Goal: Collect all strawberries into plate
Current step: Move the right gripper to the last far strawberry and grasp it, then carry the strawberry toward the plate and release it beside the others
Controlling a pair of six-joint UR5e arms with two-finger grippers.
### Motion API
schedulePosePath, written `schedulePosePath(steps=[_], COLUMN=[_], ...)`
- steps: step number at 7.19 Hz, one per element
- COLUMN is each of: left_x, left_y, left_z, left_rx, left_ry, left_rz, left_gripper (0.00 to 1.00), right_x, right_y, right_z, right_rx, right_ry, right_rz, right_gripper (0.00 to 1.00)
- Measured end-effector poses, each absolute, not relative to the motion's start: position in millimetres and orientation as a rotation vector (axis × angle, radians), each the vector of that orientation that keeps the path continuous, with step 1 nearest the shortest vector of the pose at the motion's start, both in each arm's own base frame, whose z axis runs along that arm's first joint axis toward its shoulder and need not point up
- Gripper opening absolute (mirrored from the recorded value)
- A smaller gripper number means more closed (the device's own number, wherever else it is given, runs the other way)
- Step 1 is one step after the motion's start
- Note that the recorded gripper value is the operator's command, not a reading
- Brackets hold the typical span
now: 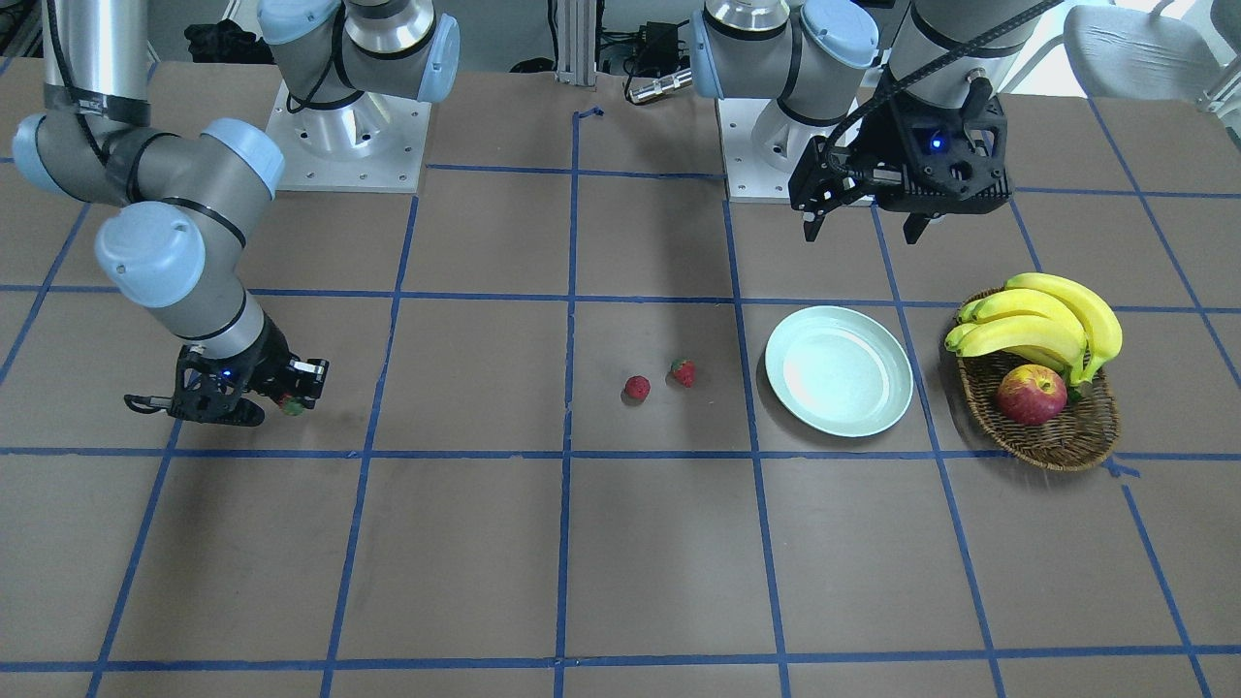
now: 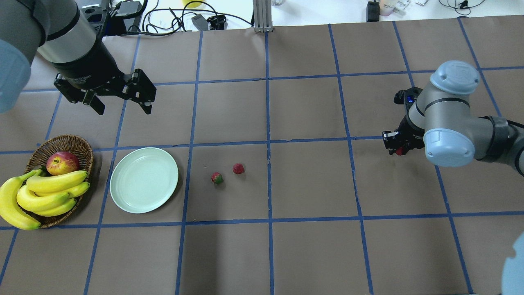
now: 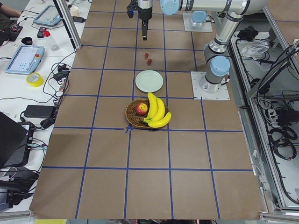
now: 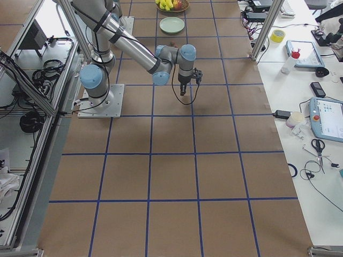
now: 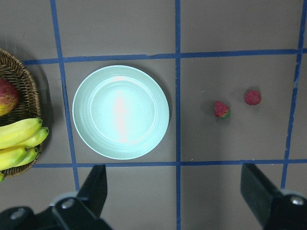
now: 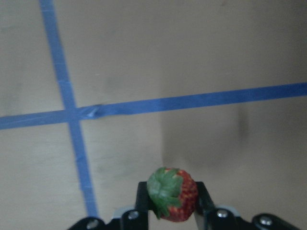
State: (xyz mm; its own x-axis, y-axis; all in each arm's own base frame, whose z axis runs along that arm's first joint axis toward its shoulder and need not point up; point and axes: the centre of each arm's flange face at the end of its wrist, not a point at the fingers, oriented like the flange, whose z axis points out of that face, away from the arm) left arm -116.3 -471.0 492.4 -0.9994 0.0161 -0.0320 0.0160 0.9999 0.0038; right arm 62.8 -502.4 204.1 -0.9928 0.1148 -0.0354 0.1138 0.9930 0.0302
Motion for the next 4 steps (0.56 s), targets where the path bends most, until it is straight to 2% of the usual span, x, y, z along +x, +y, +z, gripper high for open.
schedulePosePath(steps=[4], left_x=[-113], left_y=[-471], left_z=[490], left_rx=[0.030], left_ry=[3.072], left_rz=[0.016], left_gripper=[1.00], right_x=[273], right_y=[-479], right_z=[217], right_rx=[0.232], right_ry=[2.897], right_rz=[0.058], right_gripper=[0.12])
